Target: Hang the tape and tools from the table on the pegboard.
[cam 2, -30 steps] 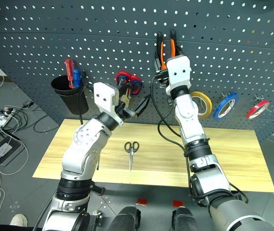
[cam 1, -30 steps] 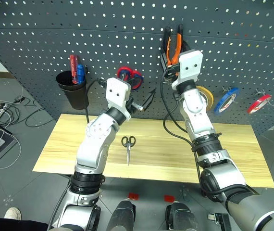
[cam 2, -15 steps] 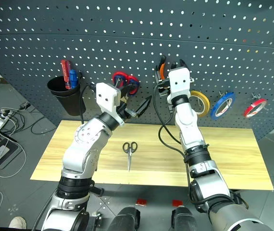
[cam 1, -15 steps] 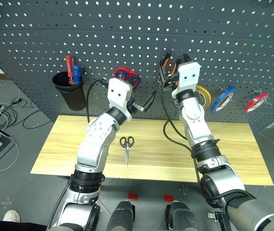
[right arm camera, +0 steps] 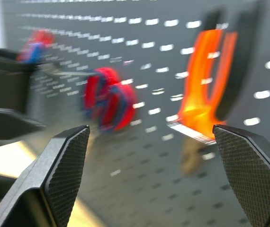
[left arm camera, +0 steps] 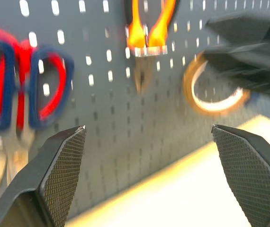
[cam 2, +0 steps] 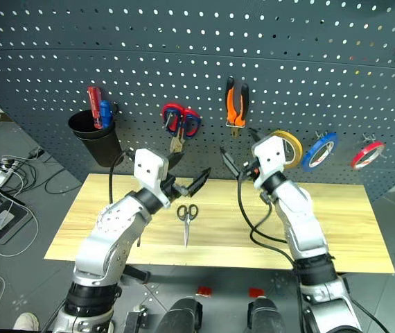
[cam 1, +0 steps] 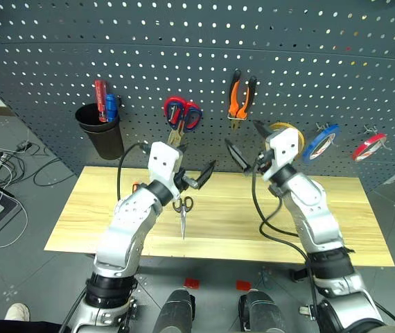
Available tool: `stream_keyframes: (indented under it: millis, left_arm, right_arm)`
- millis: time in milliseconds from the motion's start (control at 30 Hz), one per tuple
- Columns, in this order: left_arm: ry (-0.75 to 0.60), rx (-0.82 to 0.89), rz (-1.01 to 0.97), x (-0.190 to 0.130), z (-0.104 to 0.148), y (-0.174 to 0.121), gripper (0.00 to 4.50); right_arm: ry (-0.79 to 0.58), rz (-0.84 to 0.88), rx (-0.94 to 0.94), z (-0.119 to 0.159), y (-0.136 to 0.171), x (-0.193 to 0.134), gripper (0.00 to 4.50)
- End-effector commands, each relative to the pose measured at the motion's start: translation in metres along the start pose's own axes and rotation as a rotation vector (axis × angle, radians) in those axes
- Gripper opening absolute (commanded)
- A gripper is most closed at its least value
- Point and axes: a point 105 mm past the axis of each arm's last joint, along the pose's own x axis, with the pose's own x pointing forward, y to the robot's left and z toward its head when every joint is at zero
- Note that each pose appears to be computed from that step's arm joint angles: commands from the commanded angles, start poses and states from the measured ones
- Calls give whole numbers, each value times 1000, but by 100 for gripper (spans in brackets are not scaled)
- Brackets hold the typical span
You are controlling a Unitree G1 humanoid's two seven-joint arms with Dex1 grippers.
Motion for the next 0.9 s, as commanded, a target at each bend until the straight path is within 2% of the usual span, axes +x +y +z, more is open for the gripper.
stream_keyframes:
  millis: [33, 200, 333, 433, 633, 900]
  left_arm:
    - [112, 9, 52, -2, -18, 4, 450]
    - [313, -20, 115, -4, -56, 2, 450]
    - [461, -122, 242, -9, -88, 3, 450]
    - [553, -131, 285, -15, -105, -2, 450]
    - [639, -75, 367, -23, -113, 4, 450]
    - [673, -32, 431, -33, -116, 18, 450]
  right_arm:
    - [24, 180, 5, 8, 25, -12, 445]
    - [126, 392, -23, -9, 49, -37, 445]
    - [170, 492, -38, -21, 60, -53, 445]
    - [179, 546, -44, -24, 67, -60, 445]
    - [181, 579, -42, -25, 71, -61, 445]
    - [179, 549, -18, -24, 68, -54, 445]
